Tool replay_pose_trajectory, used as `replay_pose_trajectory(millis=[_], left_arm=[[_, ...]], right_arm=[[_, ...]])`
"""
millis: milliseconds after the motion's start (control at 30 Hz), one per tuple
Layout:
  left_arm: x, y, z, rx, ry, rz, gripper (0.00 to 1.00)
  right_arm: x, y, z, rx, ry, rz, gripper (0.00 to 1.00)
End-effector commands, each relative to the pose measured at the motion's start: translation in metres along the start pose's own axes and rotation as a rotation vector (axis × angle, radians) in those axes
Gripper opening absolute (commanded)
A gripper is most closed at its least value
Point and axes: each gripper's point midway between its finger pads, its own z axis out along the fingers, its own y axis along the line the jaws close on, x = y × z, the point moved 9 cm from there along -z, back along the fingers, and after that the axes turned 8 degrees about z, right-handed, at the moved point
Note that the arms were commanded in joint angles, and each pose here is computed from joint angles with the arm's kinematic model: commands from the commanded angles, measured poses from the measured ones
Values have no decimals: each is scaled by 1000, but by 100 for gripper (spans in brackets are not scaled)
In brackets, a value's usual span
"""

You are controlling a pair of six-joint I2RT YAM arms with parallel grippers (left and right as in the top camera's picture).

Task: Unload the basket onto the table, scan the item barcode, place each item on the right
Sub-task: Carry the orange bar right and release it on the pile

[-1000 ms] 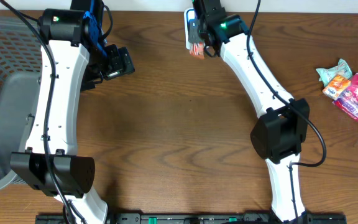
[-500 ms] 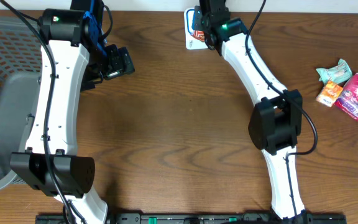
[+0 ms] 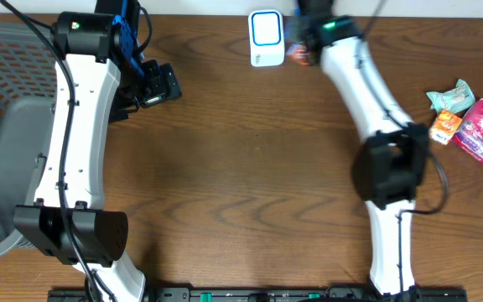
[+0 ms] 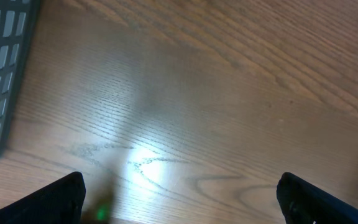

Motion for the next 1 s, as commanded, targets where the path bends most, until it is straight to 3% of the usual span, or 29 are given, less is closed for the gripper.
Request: replay_pose_trajectory(millis=[0,133,300,500,700,800,900,967], left_arm=[[-1,2,2,-10,10,-6,98],[-1,2,2,-9,10,-6,98],[-1,2,2,-10,10,-6,98],[-1,2,2,-9,10,-6,98],[-1,2,2,-9,10,-6,98],[-1,2,2,-9,10,-6,98],[-1,2,2,-9,10,-6,98],[-1,2,2,-9,10,-6,98]], right_arm=[[-69,-84,-50,230,-135,82,1],[-76,-160,-51,476,-60,102,1],[-77,-239,-46,644,66,157,1],[-69,-296,-35,604,216,176,1],[-54,-335,-26,659,273,229,1],[-48,-353,-24,667,293,284,23],[-46,-356,-25,647,314,300,71],[-45,-356,-27,653,330,297,82]])
